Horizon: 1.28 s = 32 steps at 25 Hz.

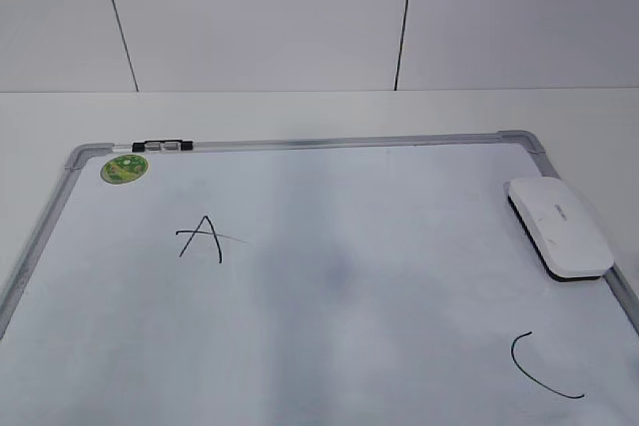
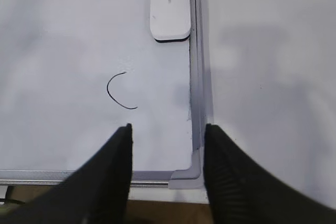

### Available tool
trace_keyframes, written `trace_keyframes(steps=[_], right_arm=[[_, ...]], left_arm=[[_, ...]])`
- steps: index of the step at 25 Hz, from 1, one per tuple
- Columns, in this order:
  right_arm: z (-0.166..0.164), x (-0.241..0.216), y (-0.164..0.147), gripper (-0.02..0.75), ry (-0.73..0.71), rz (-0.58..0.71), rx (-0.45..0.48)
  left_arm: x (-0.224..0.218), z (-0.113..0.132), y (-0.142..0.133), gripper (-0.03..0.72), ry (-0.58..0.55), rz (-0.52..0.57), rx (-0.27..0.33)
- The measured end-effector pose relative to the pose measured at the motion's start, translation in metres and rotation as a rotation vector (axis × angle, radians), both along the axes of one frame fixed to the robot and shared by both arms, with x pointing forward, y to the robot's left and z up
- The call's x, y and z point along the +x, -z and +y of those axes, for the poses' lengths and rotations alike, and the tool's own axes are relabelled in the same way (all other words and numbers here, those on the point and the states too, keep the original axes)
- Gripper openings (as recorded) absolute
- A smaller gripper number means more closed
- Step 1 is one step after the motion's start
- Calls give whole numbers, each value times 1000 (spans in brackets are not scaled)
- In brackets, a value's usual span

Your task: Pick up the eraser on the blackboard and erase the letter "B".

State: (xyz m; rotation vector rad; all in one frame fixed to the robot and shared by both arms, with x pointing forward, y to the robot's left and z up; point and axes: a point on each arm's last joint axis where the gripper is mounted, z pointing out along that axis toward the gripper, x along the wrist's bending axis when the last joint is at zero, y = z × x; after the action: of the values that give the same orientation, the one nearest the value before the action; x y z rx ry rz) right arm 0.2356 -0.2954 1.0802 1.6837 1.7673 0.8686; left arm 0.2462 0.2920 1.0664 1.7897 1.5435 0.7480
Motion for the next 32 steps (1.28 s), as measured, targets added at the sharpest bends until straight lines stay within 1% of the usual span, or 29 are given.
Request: trace_keyframes(steps=[4, 6, 8, 12, 15, 19, 27, 30, 32], right_arm=[[0, 3, 9, 230, -4, 31, -15], [-1, 5, 13, 213, -19, 40, -38], [0, 7, 17, 208, -24, 44, -45], [0, 11, 31, 208, -29, 55, -54], [-1, 5, 32, 207, -29, -6, -54], [-2, -6, 39, 205, -23, -120, -52], [-5, -7, 39, 204, -6, -135, -80], [-5, -7, 39, 204, -5, -135, -82], [-5, -7, 39, 204, -5, -135, -82]], left_arm=[[-13, 0, 7, 234, 0, -71, 0], [-20, 0, 7, 234, 3, -121, 0], [-23, 0, 7, 234, 2, -140, 0], [-22, 0, 8, 234, 2, -142, 0], [-22, 0, 8, 234, 2, -143, -1], [-22, 0, 8, 234, 2, -143, -1], [-22, 1, 8, 234, 0, -147, 4], [-17, -2, 11, 234, -4, -160, -21], [-16, -2, 12, 234, -14, -161, -22]])
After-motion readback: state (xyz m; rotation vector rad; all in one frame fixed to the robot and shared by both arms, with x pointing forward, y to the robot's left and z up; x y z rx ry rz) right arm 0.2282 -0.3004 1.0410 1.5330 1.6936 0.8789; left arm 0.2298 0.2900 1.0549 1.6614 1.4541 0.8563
